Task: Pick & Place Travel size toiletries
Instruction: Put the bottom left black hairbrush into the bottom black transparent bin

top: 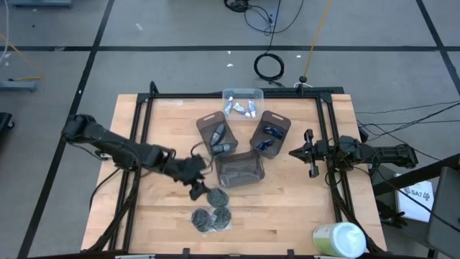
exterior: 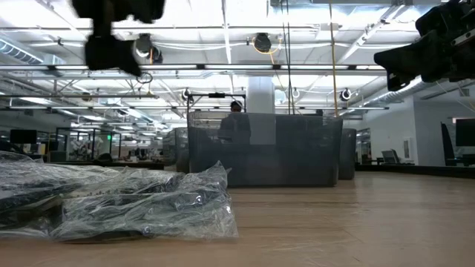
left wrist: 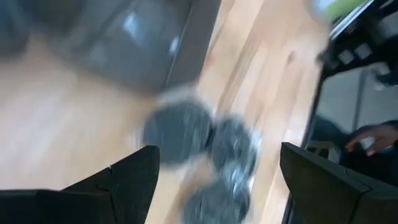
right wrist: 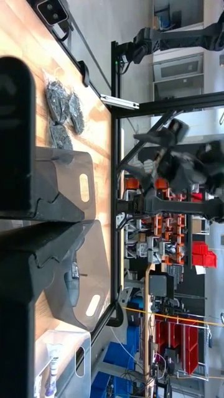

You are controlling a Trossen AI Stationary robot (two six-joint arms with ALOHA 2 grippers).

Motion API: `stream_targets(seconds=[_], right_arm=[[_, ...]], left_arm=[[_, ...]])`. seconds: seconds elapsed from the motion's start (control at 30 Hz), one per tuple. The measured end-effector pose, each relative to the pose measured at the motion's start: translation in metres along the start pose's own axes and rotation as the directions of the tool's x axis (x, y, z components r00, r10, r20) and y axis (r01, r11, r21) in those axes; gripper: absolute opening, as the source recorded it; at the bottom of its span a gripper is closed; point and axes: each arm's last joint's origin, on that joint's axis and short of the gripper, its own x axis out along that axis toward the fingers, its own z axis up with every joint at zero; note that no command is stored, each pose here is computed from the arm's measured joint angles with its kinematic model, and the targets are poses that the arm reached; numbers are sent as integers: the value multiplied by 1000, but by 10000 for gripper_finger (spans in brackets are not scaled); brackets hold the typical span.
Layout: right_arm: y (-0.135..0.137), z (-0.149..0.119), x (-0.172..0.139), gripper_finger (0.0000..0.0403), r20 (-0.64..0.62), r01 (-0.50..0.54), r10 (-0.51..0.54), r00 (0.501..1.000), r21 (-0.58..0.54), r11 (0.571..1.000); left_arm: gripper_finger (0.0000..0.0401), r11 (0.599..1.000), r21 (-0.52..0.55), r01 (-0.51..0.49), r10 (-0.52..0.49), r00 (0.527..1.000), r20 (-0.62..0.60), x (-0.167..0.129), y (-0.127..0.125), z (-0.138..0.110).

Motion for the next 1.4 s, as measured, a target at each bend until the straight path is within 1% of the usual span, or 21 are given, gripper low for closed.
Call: stream_targets(seconds=[0.2,0.37,0.47,0.53,0.63,0.77,0.83,0.97,1.0,1.4], right_arm=[[0,0,0,4,0,0,0,1000,0,1000],[0,0,0,4,0,0,0,1000,0,1000],[0,0,0,4,0,0,0,1000,0,1000],[0,0,0,4,0,0,0,1000,0,1000],[0,0,0,4,0,0,0,1000,0,1000],[0,0,0,4,1,0,0,1000,0,1000],[0,0,0,4,0,0,0,1000,0,1000],[0,0,0,4,0,0,0,1000,0,1000],[0,0,0,4,0,0,0,1000,0,1000],[0,0,0,4,1,0,0,1000,0,1000]], left_arm=[[326,991,-52,-125,118,984,-132,17,-9,-41],[326,982,-61,-180,163,965,-207,39,-12,-60],[326,974,-63,-216,189,939,-288,50,-6,-64],[326,969,-82,-233,193,923,-333,57,-1,-64],[326,965,-121,-231,162,896,-414,64,3,-62],[326,954,-191,-233,115,867,-485,71,6,-61],[326,951,-221,-216,83,868,-489,73,4,-61],[326,957,-247,-152,26,894,-448,79,-2,-58],[326,958,-246,-149,24,894,-448,80,-2,-59],[326,945,-258,-203,58,877,-476,97,3,-66]])
